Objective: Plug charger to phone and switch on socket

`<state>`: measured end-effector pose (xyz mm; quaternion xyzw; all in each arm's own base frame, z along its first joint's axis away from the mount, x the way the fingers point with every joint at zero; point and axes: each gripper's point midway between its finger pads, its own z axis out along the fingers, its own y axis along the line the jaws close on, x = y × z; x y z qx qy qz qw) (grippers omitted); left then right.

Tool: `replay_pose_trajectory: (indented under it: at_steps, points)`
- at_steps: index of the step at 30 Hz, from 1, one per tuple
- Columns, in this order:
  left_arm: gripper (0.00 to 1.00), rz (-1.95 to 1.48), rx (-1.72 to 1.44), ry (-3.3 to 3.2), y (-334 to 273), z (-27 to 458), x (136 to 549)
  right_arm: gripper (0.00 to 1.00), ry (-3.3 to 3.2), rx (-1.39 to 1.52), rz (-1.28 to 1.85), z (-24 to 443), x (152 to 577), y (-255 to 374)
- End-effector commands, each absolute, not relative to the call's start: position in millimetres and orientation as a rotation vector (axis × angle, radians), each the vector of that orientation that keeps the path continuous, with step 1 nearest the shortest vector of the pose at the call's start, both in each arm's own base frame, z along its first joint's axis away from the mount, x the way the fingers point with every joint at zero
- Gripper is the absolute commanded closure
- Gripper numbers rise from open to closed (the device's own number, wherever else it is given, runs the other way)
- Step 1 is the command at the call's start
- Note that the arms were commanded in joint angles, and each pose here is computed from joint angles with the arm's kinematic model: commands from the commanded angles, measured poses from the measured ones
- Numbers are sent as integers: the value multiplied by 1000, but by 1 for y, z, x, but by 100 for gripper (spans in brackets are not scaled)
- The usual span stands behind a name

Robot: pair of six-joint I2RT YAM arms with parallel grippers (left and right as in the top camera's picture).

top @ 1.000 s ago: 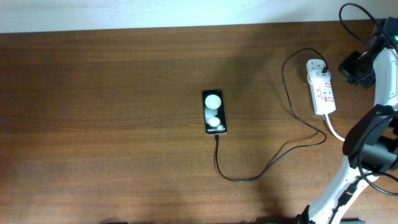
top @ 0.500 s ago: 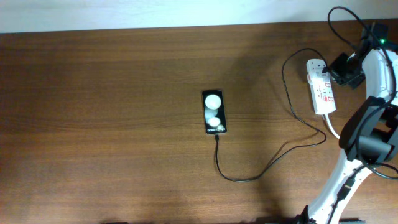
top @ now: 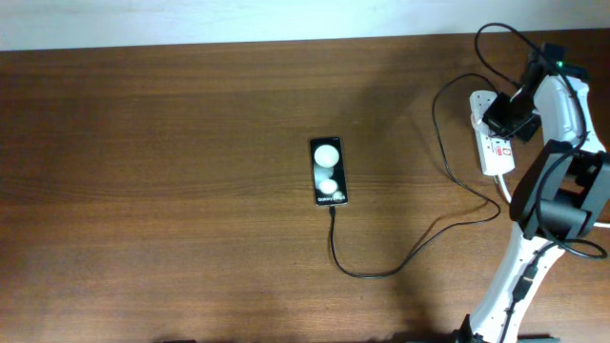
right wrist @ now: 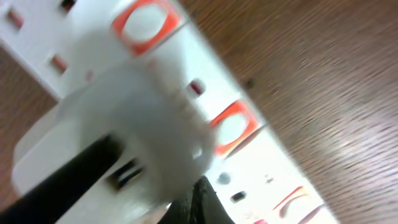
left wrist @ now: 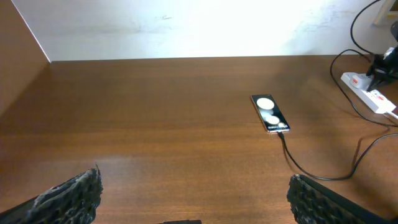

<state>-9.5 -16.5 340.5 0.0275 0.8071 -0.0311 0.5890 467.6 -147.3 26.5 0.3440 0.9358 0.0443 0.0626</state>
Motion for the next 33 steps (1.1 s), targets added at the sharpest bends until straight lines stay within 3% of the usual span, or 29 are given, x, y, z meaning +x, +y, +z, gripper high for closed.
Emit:
replay_pose_trajectory:
  at_steps: [1, 3, 8, 17, 26, 33]
  points:
    - [1, -47, 69, 1868, -14, 341, -11, 96, 2879, 933, 324, -2, 485, -100]
    - [1, -47, 69, 1868, -14, 341, -11, 96, 2882, 969, 84, 15, 474, -131]
    - [1, -47, 68, 1868, -14, 341, -11, 96, 2729, 1159, 66, 66, 474, -181]
    - [1, -47, 68, 1868, -14, 341, -11, 96, 2745, 1176, 133, 41, 478, -180]
    - [1, -48, 69, 1868, -14, 341, -11, 96, 2931, 992, 299, -1, 480, -107]
    - [1, -48, 68, 1871, -14, 340, -12, 96, 2817, 1214, 165, 37, 452, -179]
